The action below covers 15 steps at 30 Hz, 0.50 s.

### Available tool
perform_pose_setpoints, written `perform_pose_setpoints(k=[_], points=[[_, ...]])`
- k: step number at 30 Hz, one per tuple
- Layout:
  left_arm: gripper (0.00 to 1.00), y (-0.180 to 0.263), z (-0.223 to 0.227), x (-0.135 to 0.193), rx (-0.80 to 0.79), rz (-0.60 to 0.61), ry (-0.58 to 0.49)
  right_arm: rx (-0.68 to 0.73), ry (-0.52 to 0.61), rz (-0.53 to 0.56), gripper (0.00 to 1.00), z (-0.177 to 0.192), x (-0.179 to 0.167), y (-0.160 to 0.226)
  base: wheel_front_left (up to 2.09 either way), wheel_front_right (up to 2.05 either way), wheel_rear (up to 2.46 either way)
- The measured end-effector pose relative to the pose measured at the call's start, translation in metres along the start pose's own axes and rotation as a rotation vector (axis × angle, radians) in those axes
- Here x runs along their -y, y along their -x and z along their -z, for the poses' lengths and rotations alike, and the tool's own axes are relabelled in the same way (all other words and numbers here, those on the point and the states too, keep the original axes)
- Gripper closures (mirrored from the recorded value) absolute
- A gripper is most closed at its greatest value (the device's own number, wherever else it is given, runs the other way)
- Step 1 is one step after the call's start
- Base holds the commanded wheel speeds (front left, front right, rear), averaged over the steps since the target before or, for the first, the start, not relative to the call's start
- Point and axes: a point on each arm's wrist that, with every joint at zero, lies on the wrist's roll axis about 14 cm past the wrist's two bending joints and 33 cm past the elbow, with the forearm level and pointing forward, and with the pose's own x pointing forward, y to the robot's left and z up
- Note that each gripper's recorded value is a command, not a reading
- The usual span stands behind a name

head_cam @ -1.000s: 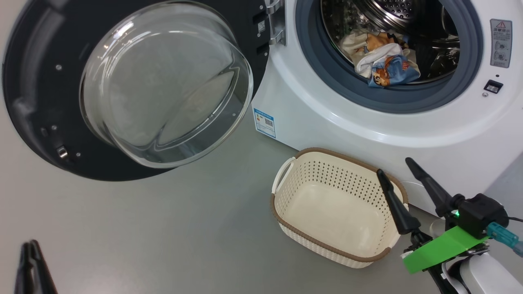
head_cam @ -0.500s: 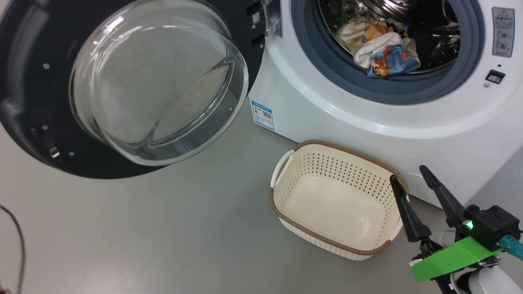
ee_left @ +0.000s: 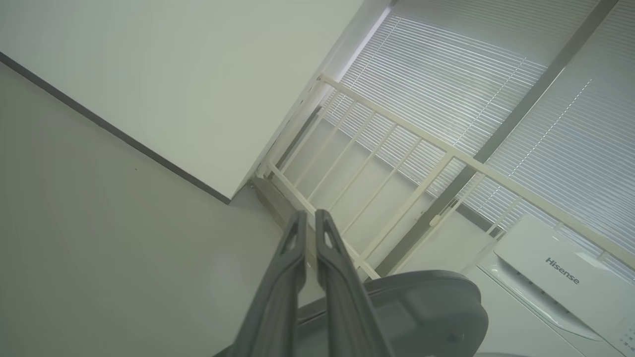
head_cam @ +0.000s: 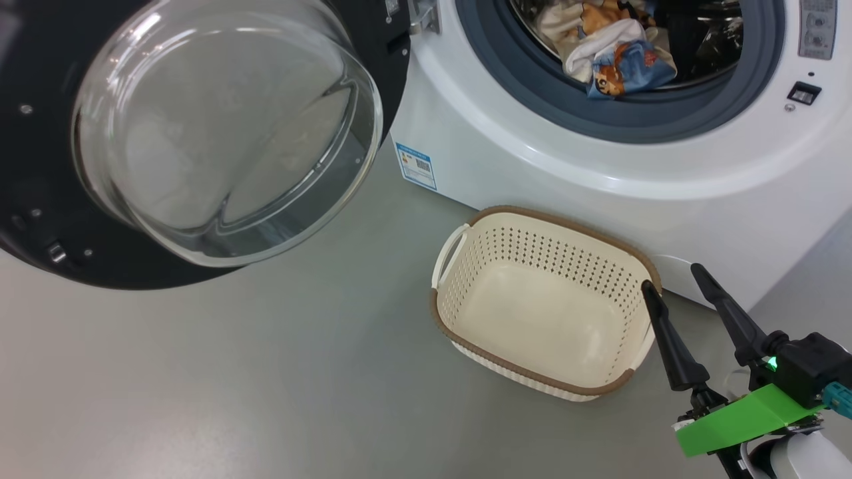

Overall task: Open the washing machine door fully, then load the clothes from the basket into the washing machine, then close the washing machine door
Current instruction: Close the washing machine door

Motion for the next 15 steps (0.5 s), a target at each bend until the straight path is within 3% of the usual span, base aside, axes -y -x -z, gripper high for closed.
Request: perform_pose_setpoints(k=[7, 15], points=[[1.0, -0.02, 0.041, -0.004, -0.23, -0.065, 0.049, -0.037, -0.007, -0.006, 0.0, 0.016, 0.007, 0.002, 0.0, 0.0, 0.0], [1.0, -0.032, 0.072, -0.006, -0.411, -0.107, -0.003, -0.064, -0.013, -0.015, 0.0, 0.03, 0.016, -0.001, 0.0, 0.0, 0.0]])
